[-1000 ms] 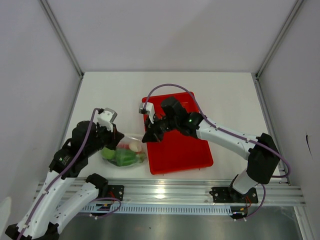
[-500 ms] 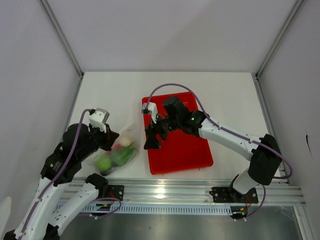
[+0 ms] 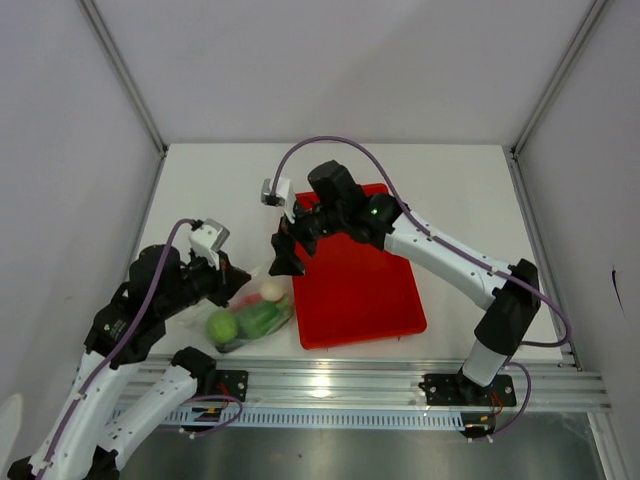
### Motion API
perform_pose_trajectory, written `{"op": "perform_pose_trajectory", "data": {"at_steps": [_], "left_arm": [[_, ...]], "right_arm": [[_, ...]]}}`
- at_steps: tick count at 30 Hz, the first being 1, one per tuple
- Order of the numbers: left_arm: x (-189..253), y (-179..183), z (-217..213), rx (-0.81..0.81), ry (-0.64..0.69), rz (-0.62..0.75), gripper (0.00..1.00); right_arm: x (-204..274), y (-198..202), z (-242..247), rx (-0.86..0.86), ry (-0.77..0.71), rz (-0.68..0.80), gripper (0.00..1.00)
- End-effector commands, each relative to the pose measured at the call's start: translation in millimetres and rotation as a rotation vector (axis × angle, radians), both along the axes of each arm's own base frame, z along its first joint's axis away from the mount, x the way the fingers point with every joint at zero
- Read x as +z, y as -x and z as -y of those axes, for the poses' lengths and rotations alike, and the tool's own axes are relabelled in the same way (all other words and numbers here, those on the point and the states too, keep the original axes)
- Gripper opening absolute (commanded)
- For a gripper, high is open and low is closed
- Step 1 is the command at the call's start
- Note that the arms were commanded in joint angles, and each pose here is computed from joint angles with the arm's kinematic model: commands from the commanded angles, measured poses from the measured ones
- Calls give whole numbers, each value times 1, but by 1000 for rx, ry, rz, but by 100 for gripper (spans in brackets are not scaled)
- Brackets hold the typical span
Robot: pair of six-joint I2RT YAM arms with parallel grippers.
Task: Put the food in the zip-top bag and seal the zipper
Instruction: Zip the zipper food storage bag at the center of the board.
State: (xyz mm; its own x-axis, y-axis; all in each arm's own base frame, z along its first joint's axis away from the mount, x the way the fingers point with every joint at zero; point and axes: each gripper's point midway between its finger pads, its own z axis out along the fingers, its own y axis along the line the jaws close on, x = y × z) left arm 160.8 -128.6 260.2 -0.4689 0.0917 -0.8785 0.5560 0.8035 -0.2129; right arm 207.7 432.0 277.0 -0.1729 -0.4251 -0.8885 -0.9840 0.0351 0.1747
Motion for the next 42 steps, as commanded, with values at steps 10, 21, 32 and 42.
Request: {"op": "perform_pose_trajectory", "data": {"at_steps": [10,21,32,42], "left_arm": [[8,3,11,-76,30,40,1],[8,3,13,-89,37,42,1],[-4,-3,0,0,-1,16,0],[-18,-17,-74,496,-124,-96,1]], "right_arm": [[-15,39,-16,262,57,-64,95],[-43,50,-26,305,126,-126,47],[-58,12,-15,32,104,-138,0],[-84,-11,17,-232,116,-192,0]]}}
